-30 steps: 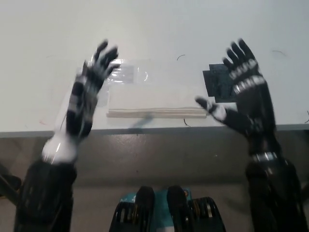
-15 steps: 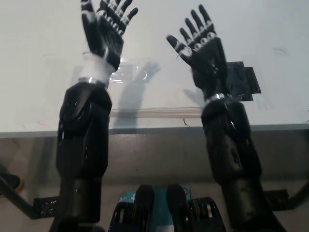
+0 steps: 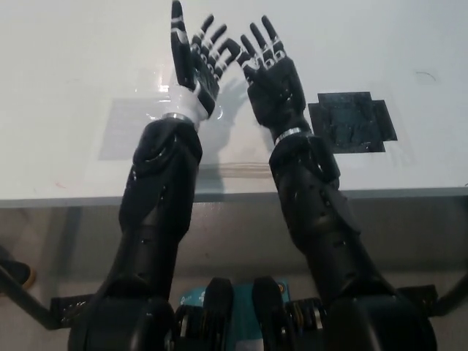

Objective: A stack of napkins is kept in the middle of the table close to the robot and the robot places both its hands sideways on the stack. Then it moves its hands away from each other while pressing down on the napkins to make them smooth

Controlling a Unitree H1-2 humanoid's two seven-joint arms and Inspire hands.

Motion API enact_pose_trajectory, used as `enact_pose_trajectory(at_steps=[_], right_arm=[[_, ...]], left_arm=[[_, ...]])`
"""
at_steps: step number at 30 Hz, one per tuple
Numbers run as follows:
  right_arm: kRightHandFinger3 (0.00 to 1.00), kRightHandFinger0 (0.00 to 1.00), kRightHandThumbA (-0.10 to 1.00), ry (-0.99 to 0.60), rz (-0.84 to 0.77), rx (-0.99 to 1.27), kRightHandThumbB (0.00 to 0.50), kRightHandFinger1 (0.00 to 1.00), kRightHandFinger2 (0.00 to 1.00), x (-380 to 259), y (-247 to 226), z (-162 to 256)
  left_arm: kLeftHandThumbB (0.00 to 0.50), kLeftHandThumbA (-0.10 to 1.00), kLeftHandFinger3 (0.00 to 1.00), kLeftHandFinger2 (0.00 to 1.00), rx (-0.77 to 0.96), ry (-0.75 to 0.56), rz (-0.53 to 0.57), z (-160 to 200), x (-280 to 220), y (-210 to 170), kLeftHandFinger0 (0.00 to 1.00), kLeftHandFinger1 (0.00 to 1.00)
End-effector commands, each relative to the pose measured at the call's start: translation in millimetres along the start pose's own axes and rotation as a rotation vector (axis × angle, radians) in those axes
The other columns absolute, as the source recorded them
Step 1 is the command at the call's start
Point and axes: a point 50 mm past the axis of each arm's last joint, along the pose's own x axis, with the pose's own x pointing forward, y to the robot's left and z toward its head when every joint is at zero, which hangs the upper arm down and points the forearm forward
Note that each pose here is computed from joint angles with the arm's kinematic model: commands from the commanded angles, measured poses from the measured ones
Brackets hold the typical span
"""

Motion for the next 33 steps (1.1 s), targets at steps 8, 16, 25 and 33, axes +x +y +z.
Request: enact_pose_trajectory(at_steps=[8, 16, 25, 33], right_arm=[[1.00, 1.00, 1.00, -0.067, 0.062, -0.034, 0.193, 1.00, 1.00, 10, 14, 0], [1.00, 1.00, 1.00, -0.037, 0.017, -0.041, 0.167, 1.00, 1.00, 5, 0, -10], [1.00, 1.00, 1.00, 0.075, -0.120, -0.099, 0.233, 1.00, 1.00, -16, -31, -41], [1.00, 1.00, 1.00, 0.093, -0.124, -0.149, 0.212, 1.00, 1.00, -22, -42, -44]], left_arm=[[0.222, 1.00, 1.00, 1.00, 0.087, -0.068, -0.026, -6, 7, -10, 1.00, 1.00], [0.240, 1.00, 1.00, 1.00, 0.088, -0.043, -0.015, -22, 3, -4, 1.00, 1.00], [0.255, 1.00, 1.00, 1.00, 0.170, -0.024, 0.009, -52, -8, 7, 1.00, 1.00], [0.245, 1.00, 1.00, 1.00, 0.198, 0.034, 0.019, -79, -22, 21, 1.00, 1.00]])
